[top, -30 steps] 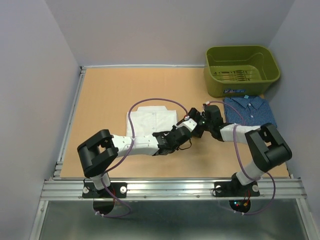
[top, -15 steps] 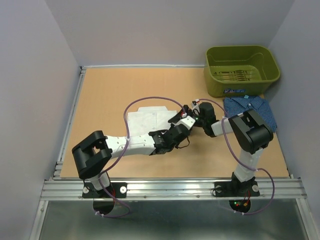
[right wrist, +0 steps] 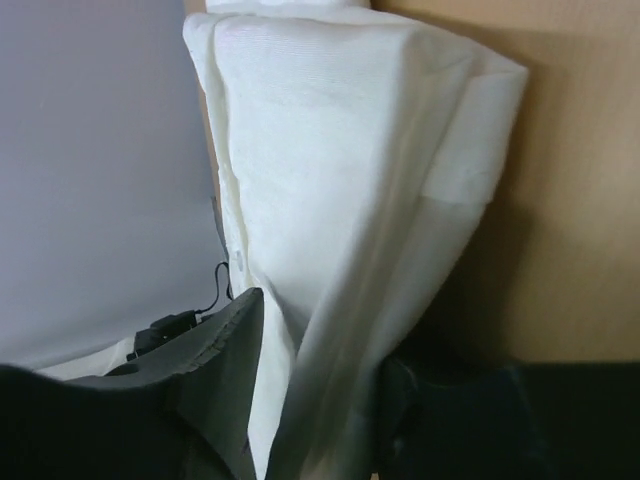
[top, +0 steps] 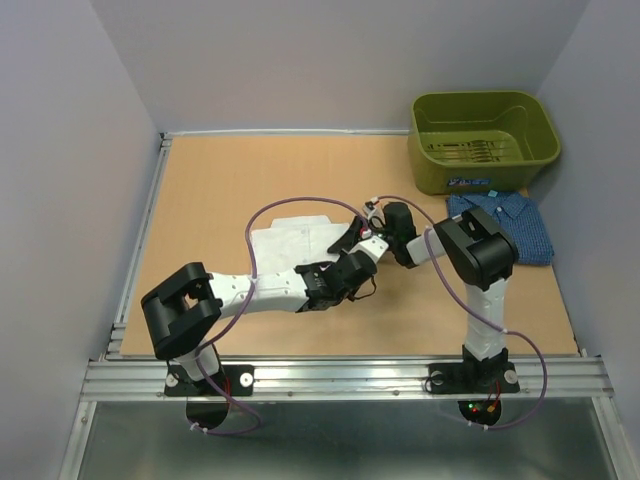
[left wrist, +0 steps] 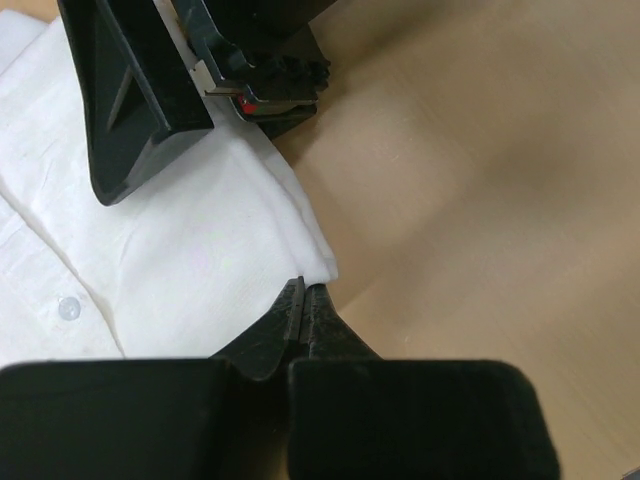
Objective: Fold and stack the long sleeve shirts
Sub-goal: Fold the shirt
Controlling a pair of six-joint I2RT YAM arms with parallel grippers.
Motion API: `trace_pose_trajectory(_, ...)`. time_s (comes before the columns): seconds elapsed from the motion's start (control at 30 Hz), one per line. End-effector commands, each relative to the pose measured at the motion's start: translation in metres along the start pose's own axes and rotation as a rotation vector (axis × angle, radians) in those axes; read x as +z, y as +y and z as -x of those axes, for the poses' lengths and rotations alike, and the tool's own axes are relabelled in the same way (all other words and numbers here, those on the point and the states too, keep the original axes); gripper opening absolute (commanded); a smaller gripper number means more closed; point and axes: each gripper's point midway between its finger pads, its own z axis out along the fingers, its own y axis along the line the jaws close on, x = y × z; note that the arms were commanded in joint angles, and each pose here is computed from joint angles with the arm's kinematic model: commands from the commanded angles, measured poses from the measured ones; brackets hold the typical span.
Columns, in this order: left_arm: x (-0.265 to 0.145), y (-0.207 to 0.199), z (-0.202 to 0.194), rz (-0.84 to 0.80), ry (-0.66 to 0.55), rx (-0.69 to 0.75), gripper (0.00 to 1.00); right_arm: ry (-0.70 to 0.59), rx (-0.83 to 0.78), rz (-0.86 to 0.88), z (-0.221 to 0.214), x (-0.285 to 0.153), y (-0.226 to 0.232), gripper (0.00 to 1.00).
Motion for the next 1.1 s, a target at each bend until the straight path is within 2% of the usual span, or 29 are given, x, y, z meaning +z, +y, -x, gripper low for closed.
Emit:
trace_pose_trajectory(0.0, -0.012, -0.001, 0.018, -0.027, -0.060, -0.055, 0.00, 0.056, 0.018, -0.119, -0.025, 0.006, -0.043, 0.45)
trace_pose_trajectory(0.03, -0.013, 0.000, 0.017, -0.024, -0.057, -0.059, 0.00, 0.052, -0.006, -0.115, -0.023, 0.005, -0.041, 0.33)
trace_pose_trajectory(0.1, -0.017, 0.004, 0.022, -0.002, -0.074, -0.092, 0.01, 0.050, -0.024, -0.115, -0.023, 0.003, -0.040, 0.19)
trace_pose_trajectory(0.13, -0.022, 0.007, 0.028, 0.000, -0.090, -0.107, 0.04, 0.047, -0.040, -0.119, -0.021, 0.002, -0.039, 0.09)
trace_pose_trajectory(0.2, -0.027, 0.012, 0.033, 0.002, -0.106, -0.130, 0.13, 0.044, -0.051, -0.126, -0.018, 0.001, -0.039, 0.01)
trace_pose_trajectory(0.27, -0.035, 0.022, 0.042, 0.006, -0.122, -0.162, 0.22, 0.046, -0.068, -0.152, -0.016, 0.000, -0.044, 0.01)
trace_pose_trajectory(0.37, -0.046, 0.043, 0.052, 0.025, -0.153, -0.209, 0.46, 0.061, -0.093, -0.196, -0.017, -0.002, -0.052, 0.01)
trace_pose_trajectory(0.47, -0.055, 0.076, 0.060, 0.045, -0.181, -0.273, 0.59, 0.072, -0.145, -0.258, -0.014, -0.007, -0.057, 0.00)
trace_pose_trajectory(0.5, -0.058, 0.083, 0.062, 0.049, -0.190, -0.284, 0.67, 0.087, -0.161, -0.291, -0.016, -0.012, -0.064, 0.01)
trace_pose_trajectory(0.6, -0.070, 0.125, 0.075, 0.120, -0.240, -0.348, 0.77, 0.085, -0.210, -0.315, -0.006, -0.017, -0.059, 0.01)
trace_pose_trajectory(0.67, -0.082, 0.161, 0.085, 0.178, -0.253, -0.424, 0.89, 0.084, -0.265, -0.364, 0.004, -0.023, -0.058, 0.00)
trace_pose_trajectory(0.73, -0.093, 0.186, 0.091, 0.223, -0.272, -0.466, 0.96, 0.126, -0.308, -0.432, 0.003, -0.034, -0.065, 0.00)
trace_pose_trajectory(0.77, -0.102, 0.203, 0.093, 0.260, -0.295, -0.492, 0.99, 0.109, -0.345, -0.456, 0.015, -0.035, -0.059, 0.01)
trace_pose_trajectory(0.83, -0.113, 0.246, 0.085, 0.371, -0.314, -0.546, 0.99, 0.157, -0.391, -0.520, 0.016, -0.047, -0.062, 0.00)
trace_pose_trajectory(0.9, -0.117, 0.266, 0.073, 0.408, -0.318, -0.581, 0.99, 0.140, -0.450, -0.585, 0.038, -0.054, -0.054, 0.00)
trace_pose_trajectory(0.93, -0.121, 0.288, 0.064, 0.455, -0.322, -0.623, 0.99, 0.188, -0.479, -0.660, 0.036, -0.068, -0.060, 0.00)
trace_pose_trajectory(1.03, -0.114, 0.304, 0.033, 0.483, -0.286, -0.686, 0.99, 0.209, -0.572, -0.734, 0.055, -0.085, -0.044, 0.00)
trace_pose_trajectory(1.07, -0.121, 0.315, 0.024, 0.539, -0.275, -0.718, 0.99, 0.192, -0.599, -0.771, 0.066, -0.092, -0.038, 0.01)
